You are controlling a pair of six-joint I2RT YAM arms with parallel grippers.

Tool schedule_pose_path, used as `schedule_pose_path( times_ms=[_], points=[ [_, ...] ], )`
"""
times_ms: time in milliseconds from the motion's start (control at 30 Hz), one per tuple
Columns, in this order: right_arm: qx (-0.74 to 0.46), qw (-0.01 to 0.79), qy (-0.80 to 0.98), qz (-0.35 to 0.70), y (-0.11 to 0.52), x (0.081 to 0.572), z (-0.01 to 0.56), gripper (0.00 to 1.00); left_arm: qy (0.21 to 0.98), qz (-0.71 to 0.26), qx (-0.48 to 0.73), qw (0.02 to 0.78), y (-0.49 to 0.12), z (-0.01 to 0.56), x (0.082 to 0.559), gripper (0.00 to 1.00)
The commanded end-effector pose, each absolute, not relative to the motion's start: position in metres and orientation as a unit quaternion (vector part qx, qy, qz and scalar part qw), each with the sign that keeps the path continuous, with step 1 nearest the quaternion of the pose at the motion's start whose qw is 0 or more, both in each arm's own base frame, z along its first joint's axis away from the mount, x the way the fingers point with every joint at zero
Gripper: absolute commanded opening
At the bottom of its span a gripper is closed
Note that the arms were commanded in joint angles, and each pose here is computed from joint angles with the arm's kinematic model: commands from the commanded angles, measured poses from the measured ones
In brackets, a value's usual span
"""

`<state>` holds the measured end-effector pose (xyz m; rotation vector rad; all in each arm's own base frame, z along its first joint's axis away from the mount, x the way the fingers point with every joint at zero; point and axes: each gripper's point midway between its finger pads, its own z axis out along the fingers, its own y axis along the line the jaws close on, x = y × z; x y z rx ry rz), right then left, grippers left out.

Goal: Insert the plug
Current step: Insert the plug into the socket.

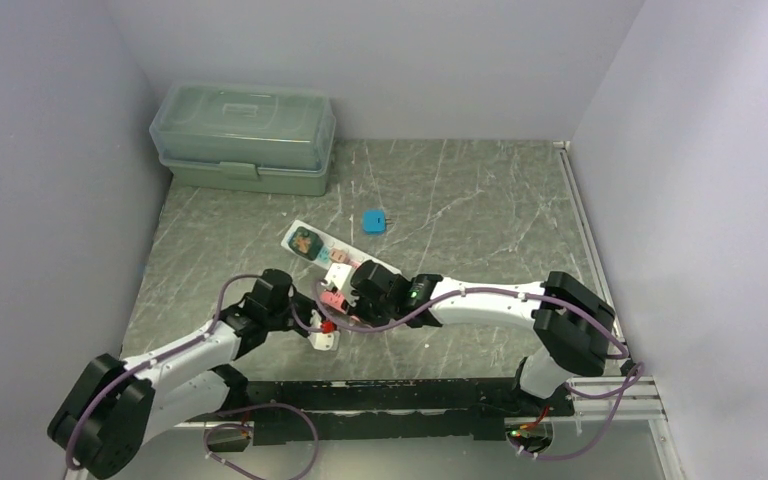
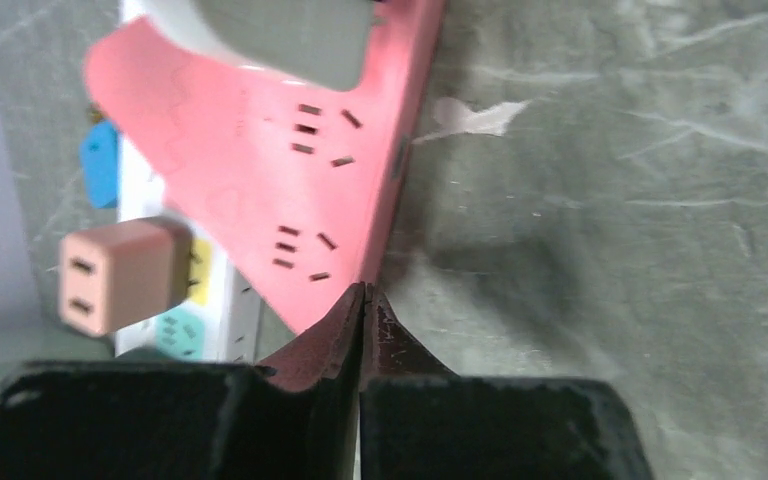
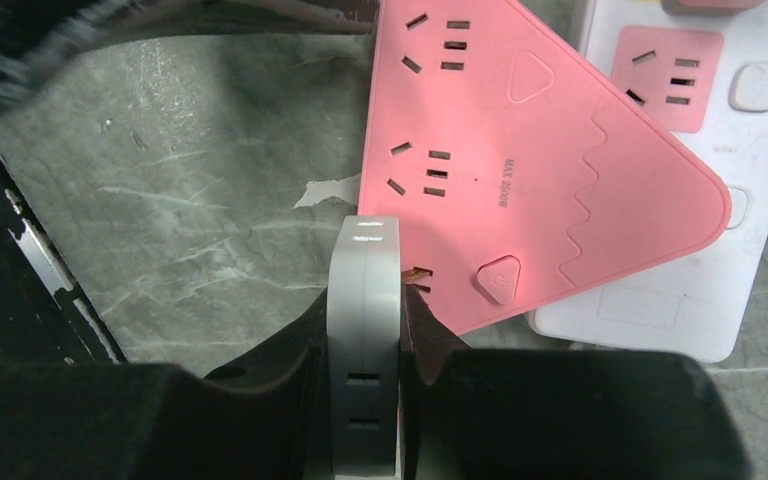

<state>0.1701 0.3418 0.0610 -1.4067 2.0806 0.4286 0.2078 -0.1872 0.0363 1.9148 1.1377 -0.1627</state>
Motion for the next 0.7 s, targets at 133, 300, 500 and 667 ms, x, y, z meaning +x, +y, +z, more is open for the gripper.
schedule_pose_path(
  times_ms=[133, 300, 500, 667],
  points=[
    [-0.519, 0.285, 0.788, 0.170, 0.336, 0.167, 0.058, 0.00, 0.430, -0.049, 0.715, 0.549, -0.203, 0.108, 0.229, 0.16],
    [-0.517, 0.281, 0.788, 0.179, 0.336, 0.165, 0.057, 0.00, 0.507, -0.057, 0.673, 0.536, -0.197, 0.105, 0.251, 0.20],
    [-0.508, 0.285, 0.791, 0.190, 0.335, 0.168, 0.060, 0.00, 0.553, -0.083, 0.648, 0.518, -0.194, 0.094, 0.268, 0.27],
    [-0.504, 0.285, 0.792, 0.193, 0.334, 0.169, 0.059, 0.00, 0.558, -0.127, 0.651, 0.499, -0.199, 0.088, 0.265, 0.29]
  ],
)
